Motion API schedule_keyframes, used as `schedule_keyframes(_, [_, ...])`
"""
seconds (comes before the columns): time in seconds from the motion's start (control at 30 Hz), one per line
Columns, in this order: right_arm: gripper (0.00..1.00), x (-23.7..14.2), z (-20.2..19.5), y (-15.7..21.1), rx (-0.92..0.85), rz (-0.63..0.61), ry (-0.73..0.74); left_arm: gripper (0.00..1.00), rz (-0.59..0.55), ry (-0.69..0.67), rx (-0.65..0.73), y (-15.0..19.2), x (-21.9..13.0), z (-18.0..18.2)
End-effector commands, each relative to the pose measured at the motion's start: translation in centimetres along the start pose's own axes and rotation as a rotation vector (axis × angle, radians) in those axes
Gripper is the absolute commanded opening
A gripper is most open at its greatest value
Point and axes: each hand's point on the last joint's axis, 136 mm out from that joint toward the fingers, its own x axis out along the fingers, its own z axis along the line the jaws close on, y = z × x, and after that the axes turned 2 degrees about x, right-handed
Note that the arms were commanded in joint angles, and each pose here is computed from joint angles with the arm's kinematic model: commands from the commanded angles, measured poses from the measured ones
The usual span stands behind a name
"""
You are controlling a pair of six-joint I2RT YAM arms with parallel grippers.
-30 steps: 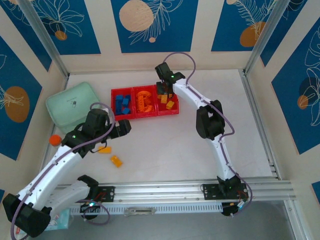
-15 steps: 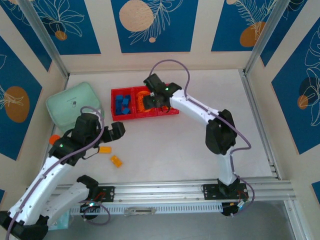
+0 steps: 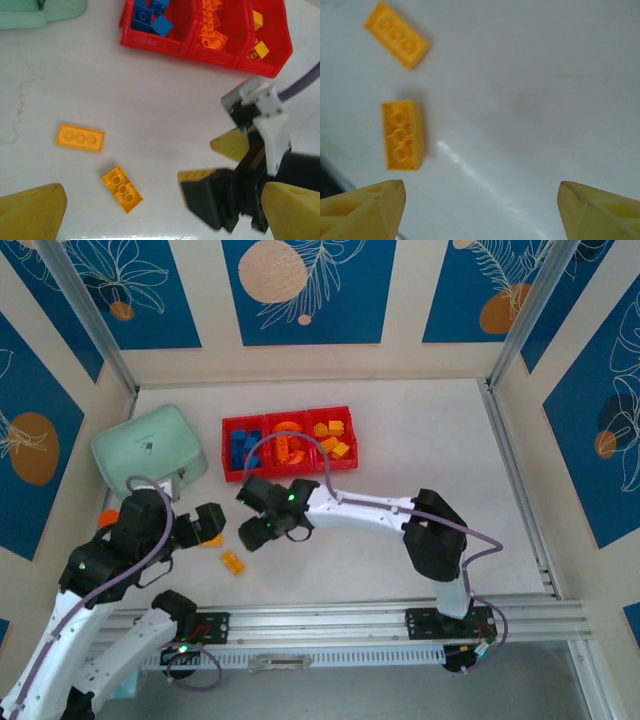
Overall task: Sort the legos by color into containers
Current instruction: Pick up the lego from the bottom-left of the table.
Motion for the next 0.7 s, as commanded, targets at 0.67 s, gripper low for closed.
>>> schedule_keyframes(0.67, [0.73, 8.1, 6.8, 2.7, -0.051, 0.152, -0.088, 0.99, -0.042, -0.121, -0.142, 1.9, -2.1, 4.3])
